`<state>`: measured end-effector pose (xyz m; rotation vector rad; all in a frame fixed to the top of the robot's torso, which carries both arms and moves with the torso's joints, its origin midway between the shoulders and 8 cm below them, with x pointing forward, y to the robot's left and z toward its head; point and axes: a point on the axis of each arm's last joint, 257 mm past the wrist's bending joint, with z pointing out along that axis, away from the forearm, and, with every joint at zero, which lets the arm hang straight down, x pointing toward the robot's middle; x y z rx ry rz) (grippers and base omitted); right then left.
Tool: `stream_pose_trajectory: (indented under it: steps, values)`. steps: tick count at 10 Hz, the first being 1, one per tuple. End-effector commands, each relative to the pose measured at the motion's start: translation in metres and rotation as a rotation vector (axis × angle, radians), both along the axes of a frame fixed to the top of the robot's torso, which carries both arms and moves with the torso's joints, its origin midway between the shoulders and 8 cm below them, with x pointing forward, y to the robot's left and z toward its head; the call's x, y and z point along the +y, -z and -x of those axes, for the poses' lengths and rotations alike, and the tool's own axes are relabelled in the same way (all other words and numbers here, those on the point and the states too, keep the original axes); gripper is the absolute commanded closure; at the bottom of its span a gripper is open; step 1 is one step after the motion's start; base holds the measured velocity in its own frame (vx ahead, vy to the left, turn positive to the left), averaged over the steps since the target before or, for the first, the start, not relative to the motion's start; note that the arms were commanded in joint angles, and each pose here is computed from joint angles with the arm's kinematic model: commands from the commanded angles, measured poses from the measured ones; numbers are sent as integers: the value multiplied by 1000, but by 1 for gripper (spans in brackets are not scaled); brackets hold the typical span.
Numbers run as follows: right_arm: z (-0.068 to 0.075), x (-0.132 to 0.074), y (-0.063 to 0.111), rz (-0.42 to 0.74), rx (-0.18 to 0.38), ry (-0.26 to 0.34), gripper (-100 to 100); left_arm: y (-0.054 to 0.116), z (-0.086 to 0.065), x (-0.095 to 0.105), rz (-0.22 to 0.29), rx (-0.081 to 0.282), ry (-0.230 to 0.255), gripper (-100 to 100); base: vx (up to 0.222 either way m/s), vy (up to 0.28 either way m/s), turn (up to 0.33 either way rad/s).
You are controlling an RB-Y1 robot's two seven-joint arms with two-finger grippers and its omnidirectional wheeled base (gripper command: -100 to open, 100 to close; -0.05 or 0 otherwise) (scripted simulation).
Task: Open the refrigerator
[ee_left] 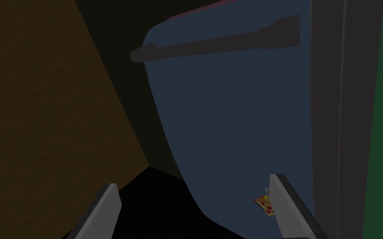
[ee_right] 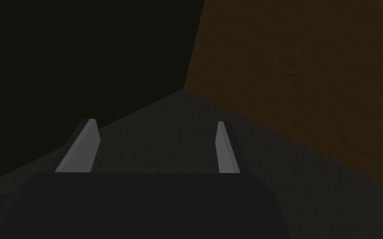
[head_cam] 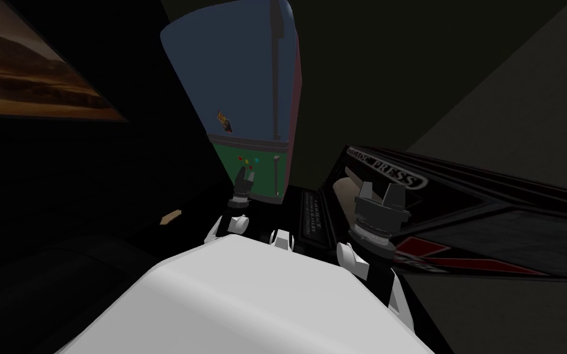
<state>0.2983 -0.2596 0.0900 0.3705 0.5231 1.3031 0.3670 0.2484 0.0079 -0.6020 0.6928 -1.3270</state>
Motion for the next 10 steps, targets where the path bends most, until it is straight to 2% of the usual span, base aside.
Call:
stream_pose_trajectory:
  steps: [1, 7, 8, 10]
  values:
    - [0, 0, 0, 0, 0, 0, 0, 7, -19, -13, -49, 43, 57, -100, 6, 1, -54]
    - [0, 0, 0, 0, 0, 0, 0, 15, -72, -47, -141, 145, 178, -100, 9, 1, -65]
    - [0, 0, 0, 0, 0, 0, 0, 17, -74, -46, -141, 156, 177, -100, 9, 2, -26]
    - [0, 0, 0, 0, 0, 0, 0, 18, -92, -57, -175, 191, 209, -100, 6, 0, -66]
